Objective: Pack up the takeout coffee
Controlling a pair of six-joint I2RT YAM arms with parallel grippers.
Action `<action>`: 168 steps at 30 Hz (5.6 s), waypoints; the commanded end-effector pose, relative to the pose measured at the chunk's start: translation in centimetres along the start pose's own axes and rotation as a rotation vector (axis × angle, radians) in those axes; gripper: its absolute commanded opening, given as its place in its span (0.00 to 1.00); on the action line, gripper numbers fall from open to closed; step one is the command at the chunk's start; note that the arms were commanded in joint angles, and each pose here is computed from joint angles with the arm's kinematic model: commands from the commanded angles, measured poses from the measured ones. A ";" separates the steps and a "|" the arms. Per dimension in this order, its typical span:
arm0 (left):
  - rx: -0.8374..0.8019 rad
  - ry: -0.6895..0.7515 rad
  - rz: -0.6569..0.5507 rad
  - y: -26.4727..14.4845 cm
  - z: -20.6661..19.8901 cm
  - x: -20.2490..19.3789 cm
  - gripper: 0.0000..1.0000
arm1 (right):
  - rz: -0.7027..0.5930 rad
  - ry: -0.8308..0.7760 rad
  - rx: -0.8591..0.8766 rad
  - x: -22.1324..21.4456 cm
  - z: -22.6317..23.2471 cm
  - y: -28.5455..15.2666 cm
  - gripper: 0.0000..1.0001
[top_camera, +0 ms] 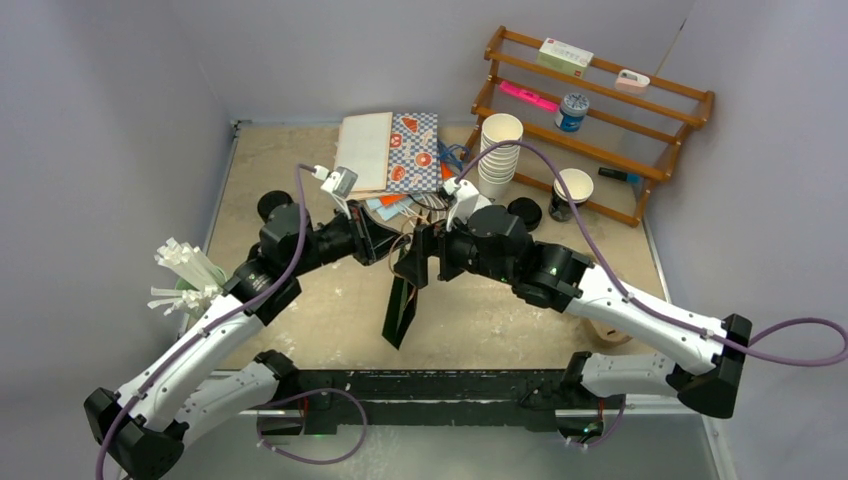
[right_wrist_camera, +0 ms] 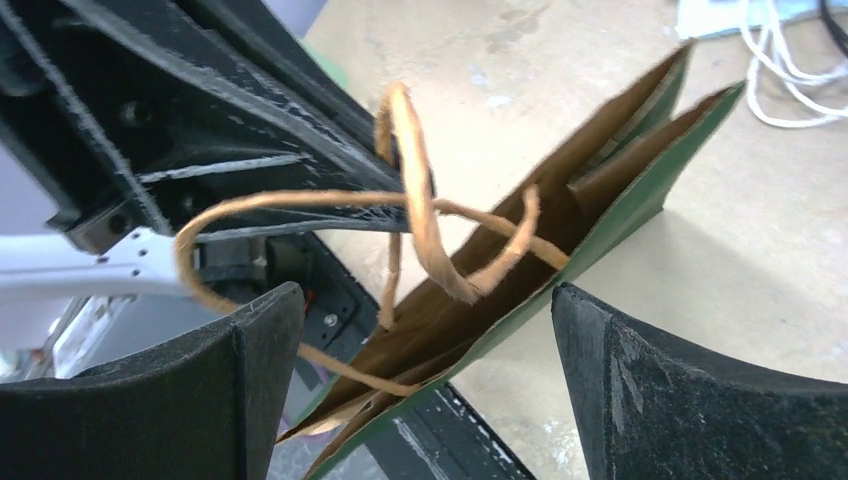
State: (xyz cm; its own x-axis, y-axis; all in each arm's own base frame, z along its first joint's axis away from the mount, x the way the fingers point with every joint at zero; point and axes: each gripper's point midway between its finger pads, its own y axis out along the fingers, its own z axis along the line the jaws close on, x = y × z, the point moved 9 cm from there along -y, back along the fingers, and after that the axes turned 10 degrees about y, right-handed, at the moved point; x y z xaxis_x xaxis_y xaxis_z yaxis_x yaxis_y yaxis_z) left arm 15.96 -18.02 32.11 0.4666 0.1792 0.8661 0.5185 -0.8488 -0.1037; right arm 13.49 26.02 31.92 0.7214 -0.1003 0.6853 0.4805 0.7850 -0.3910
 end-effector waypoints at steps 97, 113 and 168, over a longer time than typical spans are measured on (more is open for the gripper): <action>0.443 -0.001 0.415 3.5 4.9 -10.9 0.40 | -0.117 0.137 -0.443 -1.8 -8.1 -3.2 0.00; 0.468 -0.035 0.485 3.8 5.9 -13.1 0.25 | -0.115 0.135 -0.445 -1.9 -8.2 -3.0 0.00; 0.374 -0.169 0.019 -3.9 5.6 -4.0 0.79 | -0.148 0.011 -0.551 6.8 -6.9 -2.2 0.00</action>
State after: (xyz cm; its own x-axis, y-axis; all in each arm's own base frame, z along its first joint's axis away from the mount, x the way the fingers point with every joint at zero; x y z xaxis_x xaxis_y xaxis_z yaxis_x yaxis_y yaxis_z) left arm 16.18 -11.75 20.26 0.6351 0.2746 0.7219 0.7234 -0.5392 -0.4313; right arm 20.34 19.30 31.42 0.6688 -0.1843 0.7203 0.7340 0.3181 -0.6001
